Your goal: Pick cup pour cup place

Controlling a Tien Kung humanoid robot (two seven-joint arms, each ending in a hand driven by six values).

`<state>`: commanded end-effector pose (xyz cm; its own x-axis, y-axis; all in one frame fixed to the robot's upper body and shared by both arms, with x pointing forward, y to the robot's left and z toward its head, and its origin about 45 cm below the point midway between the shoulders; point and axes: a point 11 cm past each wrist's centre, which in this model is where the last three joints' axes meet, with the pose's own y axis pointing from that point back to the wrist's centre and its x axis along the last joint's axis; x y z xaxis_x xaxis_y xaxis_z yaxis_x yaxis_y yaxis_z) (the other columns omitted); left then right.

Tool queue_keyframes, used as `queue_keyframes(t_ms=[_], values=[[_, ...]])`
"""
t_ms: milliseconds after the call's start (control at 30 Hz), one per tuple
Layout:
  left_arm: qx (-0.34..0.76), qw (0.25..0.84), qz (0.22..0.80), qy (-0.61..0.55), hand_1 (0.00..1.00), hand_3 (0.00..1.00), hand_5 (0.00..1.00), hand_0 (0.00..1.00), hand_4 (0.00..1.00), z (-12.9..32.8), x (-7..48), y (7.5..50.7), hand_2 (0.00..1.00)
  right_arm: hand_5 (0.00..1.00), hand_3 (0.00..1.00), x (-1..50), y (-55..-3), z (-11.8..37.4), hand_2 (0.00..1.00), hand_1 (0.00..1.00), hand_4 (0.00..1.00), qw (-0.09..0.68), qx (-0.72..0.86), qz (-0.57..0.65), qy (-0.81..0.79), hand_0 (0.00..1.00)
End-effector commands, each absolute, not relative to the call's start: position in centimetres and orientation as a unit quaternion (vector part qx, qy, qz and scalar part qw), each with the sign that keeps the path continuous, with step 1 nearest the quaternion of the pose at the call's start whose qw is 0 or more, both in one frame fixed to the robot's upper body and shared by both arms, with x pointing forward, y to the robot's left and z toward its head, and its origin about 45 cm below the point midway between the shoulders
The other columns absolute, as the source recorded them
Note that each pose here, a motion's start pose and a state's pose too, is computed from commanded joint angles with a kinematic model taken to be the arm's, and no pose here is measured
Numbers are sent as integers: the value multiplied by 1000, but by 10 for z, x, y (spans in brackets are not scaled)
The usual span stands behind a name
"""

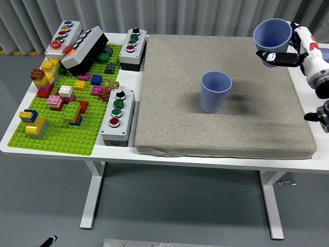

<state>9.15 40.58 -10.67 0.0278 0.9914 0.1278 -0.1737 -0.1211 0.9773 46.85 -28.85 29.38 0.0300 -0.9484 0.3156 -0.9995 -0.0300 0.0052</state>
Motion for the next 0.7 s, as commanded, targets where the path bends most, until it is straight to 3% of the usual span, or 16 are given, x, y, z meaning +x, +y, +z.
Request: queue_keyframes(t_ms=[400, 700], values=[[495, 520, 560, 413, 810, 791, 998, 838, 624, -107, 91, 404, 883, 58, 636, 459, -311, 253, 553, 681, 742, -32, 687, -127, -714, 830], [496, 521, 558, 413, 811, 791, 998, 838, 624, -108, 90, 403, 883, 57, 635, 450, -316, 237, 554, 681, 741, -5, 675, -117, -729, 831]])
